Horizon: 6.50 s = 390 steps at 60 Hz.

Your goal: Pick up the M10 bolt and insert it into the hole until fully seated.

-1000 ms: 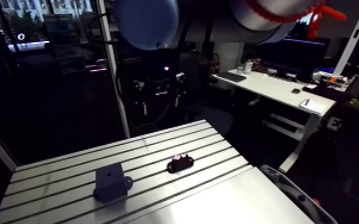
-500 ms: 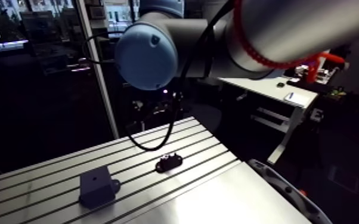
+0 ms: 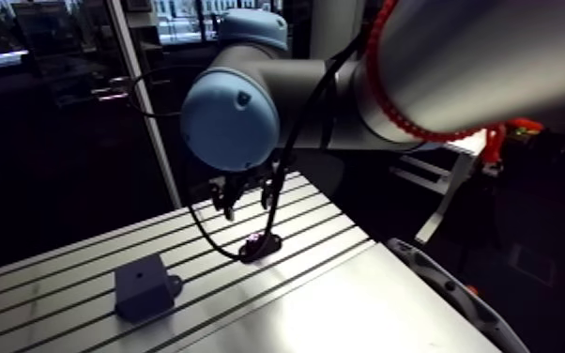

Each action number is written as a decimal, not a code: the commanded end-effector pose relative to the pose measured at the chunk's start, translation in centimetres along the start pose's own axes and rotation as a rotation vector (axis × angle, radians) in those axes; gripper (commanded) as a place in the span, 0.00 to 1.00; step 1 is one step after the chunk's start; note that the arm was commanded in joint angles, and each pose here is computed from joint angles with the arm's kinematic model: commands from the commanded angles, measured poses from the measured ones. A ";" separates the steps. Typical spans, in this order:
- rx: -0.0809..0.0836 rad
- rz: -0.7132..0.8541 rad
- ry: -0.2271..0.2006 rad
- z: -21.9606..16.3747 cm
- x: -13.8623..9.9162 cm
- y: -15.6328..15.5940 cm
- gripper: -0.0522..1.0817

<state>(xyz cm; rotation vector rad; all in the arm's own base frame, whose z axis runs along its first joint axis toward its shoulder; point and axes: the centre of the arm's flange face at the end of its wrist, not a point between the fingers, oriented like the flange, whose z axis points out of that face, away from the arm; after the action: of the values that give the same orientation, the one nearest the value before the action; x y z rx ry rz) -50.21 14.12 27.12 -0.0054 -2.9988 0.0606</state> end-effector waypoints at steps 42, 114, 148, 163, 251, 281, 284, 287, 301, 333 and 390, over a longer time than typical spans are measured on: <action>0.012 -0.001 -0.041 3.4 0.1 1.0 0.51; 0.013 -0.008 -0.075 6.0 -0.1 0.8 0.51; 0.013 -0.019 -0.073 6.2 0.5 0.4 0.51; 0.003 -0.019 -0.077 6.1 0.4 0.5 0.51; -0.024 -0.019 -0.083 6.7 0.3 0.7 0.52; -0.025 -0.021 -0.081 6.7 0.4 0.6 0.55; -0.025 -0.021 -0.081 6.7 0.4 0.6 0.56; -0.025 -0.021 -0.081 6.7 0.4 0.6 0.56; -0.024 -0.021 -0.082 6.7 0.3 0.6 0.58; -0.025 -0.019 -0.085 6.7 0.3 0.6 0.60; -0.025 -0.021 -0.085 6.7 0.4 0.5 0.63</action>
<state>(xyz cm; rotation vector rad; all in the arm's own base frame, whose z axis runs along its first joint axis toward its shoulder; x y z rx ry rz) -51.55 14.42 20.54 0.0280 -3.0823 0.0211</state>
